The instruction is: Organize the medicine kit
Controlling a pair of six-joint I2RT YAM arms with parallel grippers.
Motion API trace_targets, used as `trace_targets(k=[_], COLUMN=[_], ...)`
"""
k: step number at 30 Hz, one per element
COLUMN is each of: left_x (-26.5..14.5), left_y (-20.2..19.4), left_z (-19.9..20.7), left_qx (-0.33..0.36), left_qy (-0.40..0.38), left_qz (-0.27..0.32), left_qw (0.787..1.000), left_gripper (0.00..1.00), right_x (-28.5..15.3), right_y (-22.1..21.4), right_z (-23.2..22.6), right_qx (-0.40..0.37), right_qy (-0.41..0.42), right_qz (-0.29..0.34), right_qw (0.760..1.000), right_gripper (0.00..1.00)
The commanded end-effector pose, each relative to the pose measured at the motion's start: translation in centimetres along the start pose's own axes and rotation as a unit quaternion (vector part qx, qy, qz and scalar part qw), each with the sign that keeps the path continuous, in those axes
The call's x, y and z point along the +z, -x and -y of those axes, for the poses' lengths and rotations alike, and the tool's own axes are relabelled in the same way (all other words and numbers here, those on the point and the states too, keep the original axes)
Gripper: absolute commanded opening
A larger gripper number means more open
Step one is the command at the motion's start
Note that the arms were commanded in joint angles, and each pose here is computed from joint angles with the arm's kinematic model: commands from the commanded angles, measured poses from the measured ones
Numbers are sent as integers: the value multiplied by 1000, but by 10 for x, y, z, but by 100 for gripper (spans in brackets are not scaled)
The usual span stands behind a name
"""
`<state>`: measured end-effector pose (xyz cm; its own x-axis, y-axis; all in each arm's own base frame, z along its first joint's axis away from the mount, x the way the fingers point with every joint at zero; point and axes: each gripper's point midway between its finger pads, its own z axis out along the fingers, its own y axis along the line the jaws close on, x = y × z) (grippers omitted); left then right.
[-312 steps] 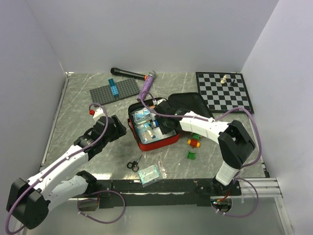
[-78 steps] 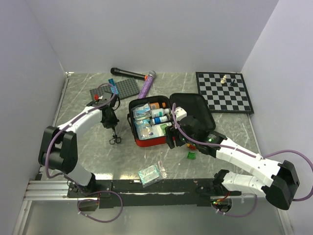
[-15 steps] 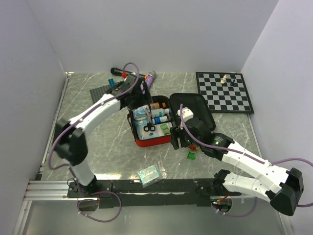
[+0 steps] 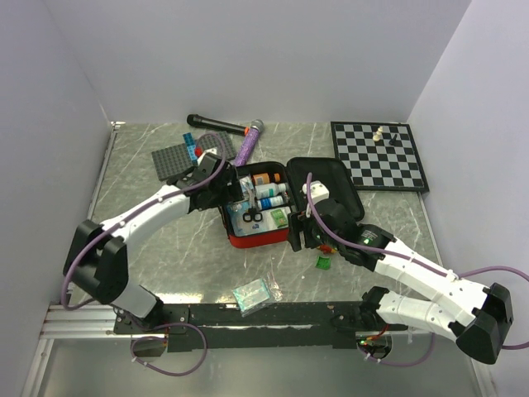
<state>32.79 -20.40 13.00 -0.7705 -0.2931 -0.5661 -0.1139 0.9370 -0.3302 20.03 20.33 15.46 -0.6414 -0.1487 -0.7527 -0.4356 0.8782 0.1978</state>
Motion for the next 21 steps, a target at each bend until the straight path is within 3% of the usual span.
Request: trace_targets(k=[1, 5, 14, 21], left_x=[17, 37, 41, 26], left_y=[14, 9, 4, 6], left_z=[-9, -30, -80, -109], left_qx=[24, 25, -6, -12], left_qy=[37, 88, 137, 163], left_qz=[24, 3, -16, -10], left_qw=[999, 996, 990, 987], left_gripper=[96, 99, 67, 60], right_x=[-8, -10, -6, -1], right_y=[22, 19, 12, 18], right_z=[-5, -5, 2, -2], right_qx=[12, 16, 13, 10], right_qy=[3, 4, -11, -8], right_qz=[31, 29, 24, 27], right_qw=[999, 999, 1000, 1000], right_gripper=[80, 80, 80, 80])
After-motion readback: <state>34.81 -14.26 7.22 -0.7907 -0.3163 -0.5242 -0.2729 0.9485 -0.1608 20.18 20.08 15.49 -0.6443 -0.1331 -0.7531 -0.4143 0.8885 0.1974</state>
